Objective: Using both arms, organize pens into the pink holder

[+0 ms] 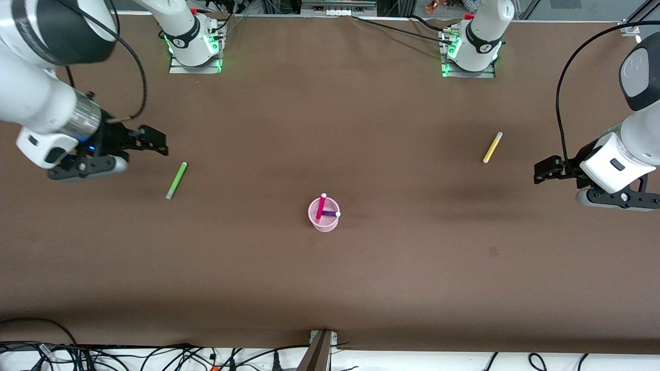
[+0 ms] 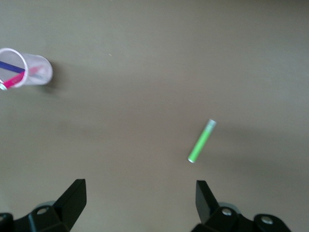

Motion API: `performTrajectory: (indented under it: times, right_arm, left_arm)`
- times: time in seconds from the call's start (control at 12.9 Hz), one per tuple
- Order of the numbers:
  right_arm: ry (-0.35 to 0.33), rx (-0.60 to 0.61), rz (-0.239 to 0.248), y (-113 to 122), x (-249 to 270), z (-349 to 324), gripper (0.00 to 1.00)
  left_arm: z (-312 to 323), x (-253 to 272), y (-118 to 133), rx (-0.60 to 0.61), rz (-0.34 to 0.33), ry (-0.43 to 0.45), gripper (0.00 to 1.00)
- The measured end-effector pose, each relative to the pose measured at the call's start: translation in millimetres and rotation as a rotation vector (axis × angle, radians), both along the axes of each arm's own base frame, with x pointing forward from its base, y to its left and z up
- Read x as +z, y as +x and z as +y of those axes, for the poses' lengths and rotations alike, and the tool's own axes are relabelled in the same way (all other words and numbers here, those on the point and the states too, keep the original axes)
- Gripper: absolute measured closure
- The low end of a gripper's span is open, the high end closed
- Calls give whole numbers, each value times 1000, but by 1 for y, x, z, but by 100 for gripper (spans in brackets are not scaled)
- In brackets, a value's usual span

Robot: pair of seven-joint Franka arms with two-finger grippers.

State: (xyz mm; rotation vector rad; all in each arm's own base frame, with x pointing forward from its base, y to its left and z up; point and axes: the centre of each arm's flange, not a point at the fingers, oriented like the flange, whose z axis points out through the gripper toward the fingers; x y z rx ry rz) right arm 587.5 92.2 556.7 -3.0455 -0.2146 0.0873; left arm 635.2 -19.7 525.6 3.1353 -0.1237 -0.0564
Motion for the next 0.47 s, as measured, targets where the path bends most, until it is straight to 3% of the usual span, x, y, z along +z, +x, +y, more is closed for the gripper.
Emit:
performTrajectory:
  times: [0.23, 0.47]
  right_arm:
    - [-36, 37, -11, -12, 22, -22, 0]
    - [-40, 42, -14, -10, 22, -30, 0]
  left_arm:
    - [0, 0, 0, -1, 0, 0, 0]
    - [-1, 0, 0, -2, 0, 0, 0]
